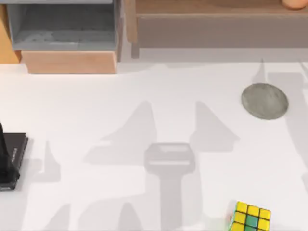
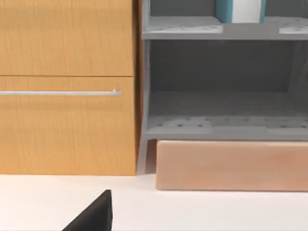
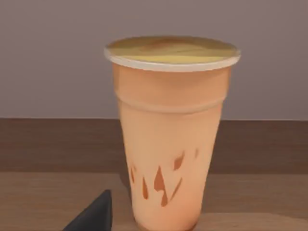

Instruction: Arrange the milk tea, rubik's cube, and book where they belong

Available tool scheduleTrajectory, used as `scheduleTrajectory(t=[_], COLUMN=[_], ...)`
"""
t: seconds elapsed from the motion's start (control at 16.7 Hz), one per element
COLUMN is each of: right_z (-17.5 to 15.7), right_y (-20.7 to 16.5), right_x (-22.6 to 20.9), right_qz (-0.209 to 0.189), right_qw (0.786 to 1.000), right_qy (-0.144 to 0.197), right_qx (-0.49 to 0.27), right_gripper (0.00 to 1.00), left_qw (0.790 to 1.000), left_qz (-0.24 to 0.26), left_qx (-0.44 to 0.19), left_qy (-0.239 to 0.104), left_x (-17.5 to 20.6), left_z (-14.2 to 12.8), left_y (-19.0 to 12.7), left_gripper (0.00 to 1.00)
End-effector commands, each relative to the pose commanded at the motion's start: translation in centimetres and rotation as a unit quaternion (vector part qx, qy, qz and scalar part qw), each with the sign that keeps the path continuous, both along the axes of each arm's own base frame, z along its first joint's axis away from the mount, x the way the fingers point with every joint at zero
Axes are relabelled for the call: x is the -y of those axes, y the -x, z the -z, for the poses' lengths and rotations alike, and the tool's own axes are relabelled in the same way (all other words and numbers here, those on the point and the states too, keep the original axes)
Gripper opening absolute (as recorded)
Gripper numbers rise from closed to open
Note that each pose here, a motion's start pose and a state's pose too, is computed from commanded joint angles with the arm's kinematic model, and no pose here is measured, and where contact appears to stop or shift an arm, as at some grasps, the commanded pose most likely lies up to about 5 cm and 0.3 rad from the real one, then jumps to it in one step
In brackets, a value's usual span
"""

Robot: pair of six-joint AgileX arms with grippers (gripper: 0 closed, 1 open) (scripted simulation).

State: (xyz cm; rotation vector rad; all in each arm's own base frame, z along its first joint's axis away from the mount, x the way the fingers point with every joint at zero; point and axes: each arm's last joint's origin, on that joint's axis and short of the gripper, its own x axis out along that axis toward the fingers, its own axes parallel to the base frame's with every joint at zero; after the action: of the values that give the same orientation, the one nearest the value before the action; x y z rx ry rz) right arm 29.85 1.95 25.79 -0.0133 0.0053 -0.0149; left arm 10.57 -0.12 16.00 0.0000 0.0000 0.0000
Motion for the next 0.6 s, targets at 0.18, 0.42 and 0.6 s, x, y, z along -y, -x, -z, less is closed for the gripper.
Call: scheduleTrajectory(t=[0.18,0.42,0.6], right_z=[2.1,4.2,4.6], right_y=[-4.8,-8.4,-9.0], right_x=[-0.8,-1.5,-1.6], right_qz=[0.001,0.000,0.001], right_qw=[1.000,1.000,1.000], right_qy=[0.000,-0.001,-0.001], right_qx=[-0.005,0.001,0.003], right_gripper=[1.00,1.00,1.00], left_qw=[1.000,1.000,1.000], left_qz=[0.000,0.000,0.000], left_qx=[0.000,0.000,0.000], left_qy=[0.000,0.000,0.000], left_x=[0.0,0.0,0.0], left_z=[0.0,0.0,0.0], left_y=[0.0,0.0,0.0], left_gripper=[1.00,1.00,1.00])
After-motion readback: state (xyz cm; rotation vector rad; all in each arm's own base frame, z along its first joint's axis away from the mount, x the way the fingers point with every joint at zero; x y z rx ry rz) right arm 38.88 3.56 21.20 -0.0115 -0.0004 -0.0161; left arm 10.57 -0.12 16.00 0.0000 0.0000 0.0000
